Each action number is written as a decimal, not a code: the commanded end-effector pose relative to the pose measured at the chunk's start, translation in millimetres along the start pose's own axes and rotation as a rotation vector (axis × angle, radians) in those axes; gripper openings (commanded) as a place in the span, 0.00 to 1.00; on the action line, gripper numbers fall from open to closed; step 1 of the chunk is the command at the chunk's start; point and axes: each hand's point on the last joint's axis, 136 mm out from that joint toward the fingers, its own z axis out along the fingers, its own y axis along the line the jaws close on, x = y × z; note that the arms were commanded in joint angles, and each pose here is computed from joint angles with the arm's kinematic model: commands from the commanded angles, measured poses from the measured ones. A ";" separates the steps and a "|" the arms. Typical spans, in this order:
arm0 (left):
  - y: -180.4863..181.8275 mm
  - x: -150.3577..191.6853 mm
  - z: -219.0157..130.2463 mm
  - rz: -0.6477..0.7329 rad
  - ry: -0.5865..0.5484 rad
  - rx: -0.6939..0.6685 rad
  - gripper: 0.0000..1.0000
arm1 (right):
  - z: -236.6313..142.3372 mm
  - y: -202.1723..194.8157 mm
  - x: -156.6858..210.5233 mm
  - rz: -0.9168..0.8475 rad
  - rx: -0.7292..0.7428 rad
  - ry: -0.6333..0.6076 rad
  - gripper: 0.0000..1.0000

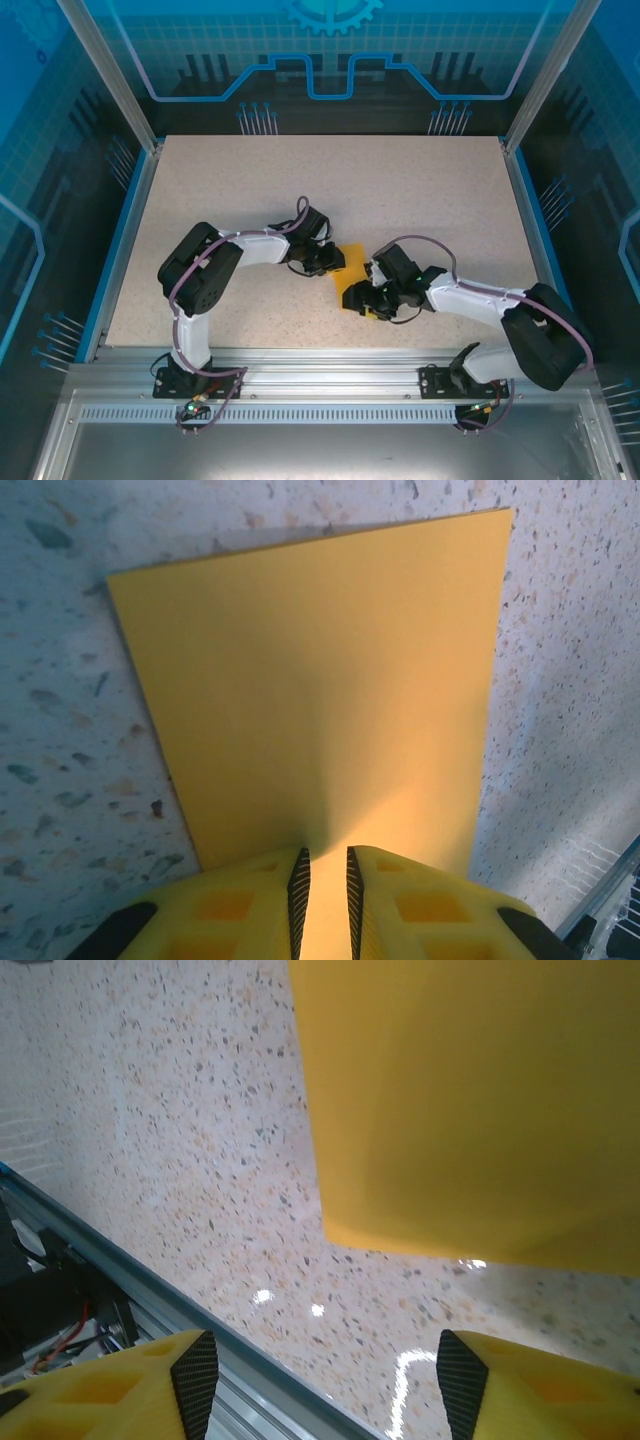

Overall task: Fold a paper plane with a square sheet of paper (pick it up from the middle)
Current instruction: Third fold the triangle at the center of the table.

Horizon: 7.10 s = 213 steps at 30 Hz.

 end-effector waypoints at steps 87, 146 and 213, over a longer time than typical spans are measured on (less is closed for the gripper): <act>15.2 14.8 -9.2 -0.023 0.021 -0.019 0.25 | -24.8 -26.4 -79.9 -0.033 -0.048 -0.073 0.35; -57.8 110.2 -7.9 0.765 -0.311 -0.497 0.67 | -26.6 -17.7 -80.5 0.004 -0.163 0.050 0.12; -22.2 73.5 -38.9 0.582 -0.144 -0.101 0.00 | 28.2 -26.0 -123.3 -0.322 0.295 0.150 0.14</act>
